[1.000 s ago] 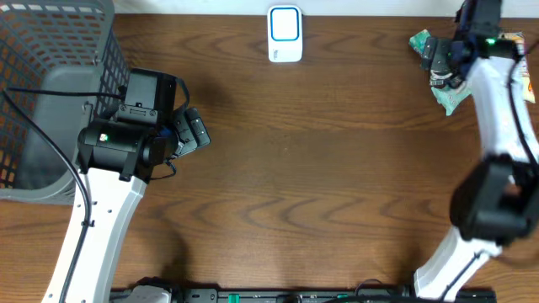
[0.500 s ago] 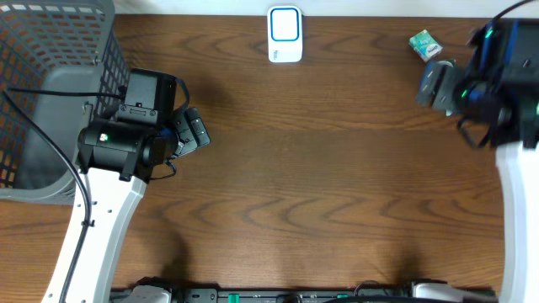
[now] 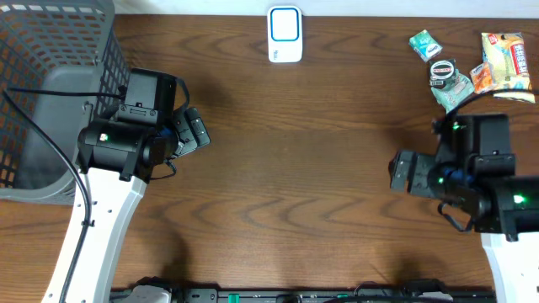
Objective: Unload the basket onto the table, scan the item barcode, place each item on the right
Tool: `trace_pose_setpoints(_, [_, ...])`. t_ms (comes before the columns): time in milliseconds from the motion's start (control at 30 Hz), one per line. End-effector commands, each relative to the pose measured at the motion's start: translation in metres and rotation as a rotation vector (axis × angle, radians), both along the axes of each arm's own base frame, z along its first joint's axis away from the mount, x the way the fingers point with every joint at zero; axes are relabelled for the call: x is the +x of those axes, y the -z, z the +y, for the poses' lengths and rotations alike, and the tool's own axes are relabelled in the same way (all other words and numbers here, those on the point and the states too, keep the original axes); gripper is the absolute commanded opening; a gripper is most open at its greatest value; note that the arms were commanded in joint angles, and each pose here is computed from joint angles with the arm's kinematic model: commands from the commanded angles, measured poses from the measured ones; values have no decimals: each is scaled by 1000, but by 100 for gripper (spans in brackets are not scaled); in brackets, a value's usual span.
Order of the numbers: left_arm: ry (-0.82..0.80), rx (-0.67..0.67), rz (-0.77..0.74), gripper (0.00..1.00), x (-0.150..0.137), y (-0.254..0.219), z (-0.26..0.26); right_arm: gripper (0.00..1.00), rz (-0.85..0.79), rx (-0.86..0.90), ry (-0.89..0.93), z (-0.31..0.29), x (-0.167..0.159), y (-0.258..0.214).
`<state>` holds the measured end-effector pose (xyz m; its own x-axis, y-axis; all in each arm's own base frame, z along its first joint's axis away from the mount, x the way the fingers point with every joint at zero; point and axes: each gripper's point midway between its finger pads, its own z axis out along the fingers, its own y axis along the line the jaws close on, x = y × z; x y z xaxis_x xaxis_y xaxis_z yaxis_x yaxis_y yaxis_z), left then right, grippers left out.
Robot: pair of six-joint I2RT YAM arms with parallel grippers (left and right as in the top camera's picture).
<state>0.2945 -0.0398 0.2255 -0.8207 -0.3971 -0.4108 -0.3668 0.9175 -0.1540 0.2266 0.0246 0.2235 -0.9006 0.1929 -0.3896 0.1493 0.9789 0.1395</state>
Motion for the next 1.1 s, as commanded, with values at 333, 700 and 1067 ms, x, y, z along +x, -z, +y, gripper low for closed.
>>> trace_pose_setpoints(333, [-9,7,-5,97,0,-2,3,99,42,16,-10,4,-7,11])
trace_pose_setpoints(700, [-9,7,-5,98,0,-2,3,99,42,19,-11,5,-7,11])
trace_pose_setpoints(1067, [-9,7,-6,98,0,-2,3,99,47,-5,-1,0,-6,12])
